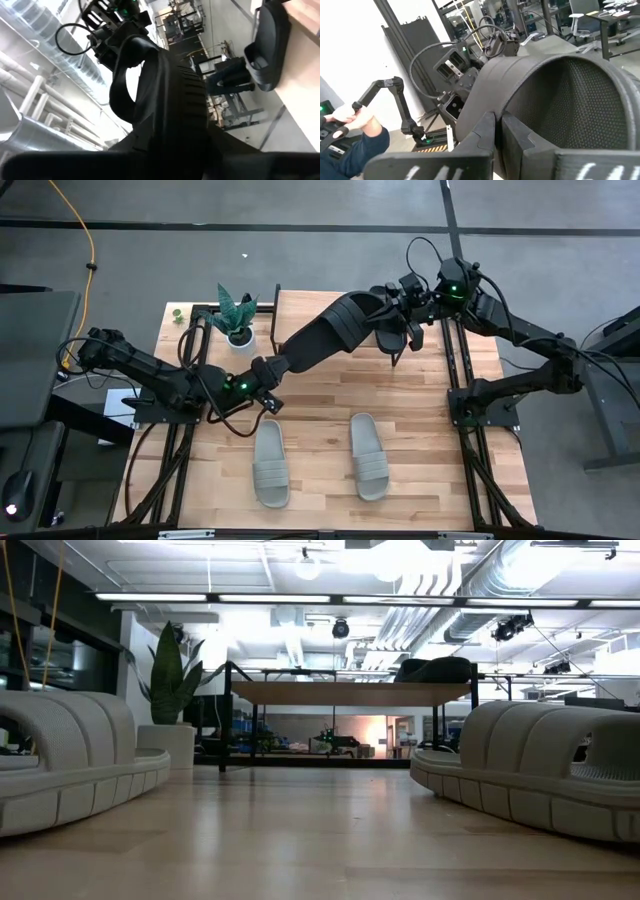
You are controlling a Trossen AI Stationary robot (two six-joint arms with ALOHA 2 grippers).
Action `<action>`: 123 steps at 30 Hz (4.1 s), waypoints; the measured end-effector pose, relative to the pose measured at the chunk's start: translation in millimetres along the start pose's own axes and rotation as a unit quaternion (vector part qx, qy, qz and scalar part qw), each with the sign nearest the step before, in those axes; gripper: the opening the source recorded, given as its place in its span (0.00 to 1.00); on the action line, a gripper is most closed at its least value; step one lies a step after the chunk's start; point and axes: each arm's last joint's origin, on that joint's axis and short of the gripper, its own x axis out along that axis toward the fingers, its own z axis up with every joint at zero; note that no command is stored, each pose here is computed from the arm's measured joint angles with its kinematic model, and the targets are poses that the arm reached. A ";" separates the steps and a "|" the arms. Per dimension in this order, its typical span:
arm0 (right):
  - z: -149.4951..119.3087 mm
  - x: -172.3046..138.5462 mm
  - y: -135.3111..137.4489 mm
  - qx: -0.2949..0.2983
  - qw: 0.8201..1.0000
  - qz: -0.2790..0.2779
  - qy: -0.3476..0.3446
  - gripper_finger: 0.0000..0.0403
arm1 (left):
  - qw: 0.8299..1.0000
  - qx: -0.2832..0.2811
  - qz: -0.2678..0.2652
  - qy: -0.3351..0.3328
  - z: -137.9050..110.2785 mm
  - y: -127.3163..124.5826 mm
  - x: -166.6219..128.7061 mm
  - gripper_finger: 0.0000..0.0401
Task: Pick and place slides into the shelf
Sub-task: Put the black slide on the shelf
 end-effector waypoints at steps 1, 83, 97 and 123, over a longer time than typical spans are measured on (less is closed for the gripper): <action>0.0 0.0 -0.1 0.000 1.000 -0.001 0.000 0.00 | 1.000 -0.003 -0.003 0.000 0.2 -0.7 0.1 0.15; -55.6 -49.4 60.1 -0.184 0.832 -0.487 0.191 0.48 | 0.922 -0.292 -0.039 0.252 69.5 -76.5 121.5 0.13; -56.5 -47.9 59.6 -0.184 0.833 -0.483 0.197 0.48 | 0.919 -0.300 -0.037 0.254 83.7 -67.9 147.0 0.13; -56.7 -47.8 59.7 -0.183 0.835 -0.480 0.197 0.48 | 0.907 -0.346 -0.031 0.236 80.3 -52.2 155.7 0.13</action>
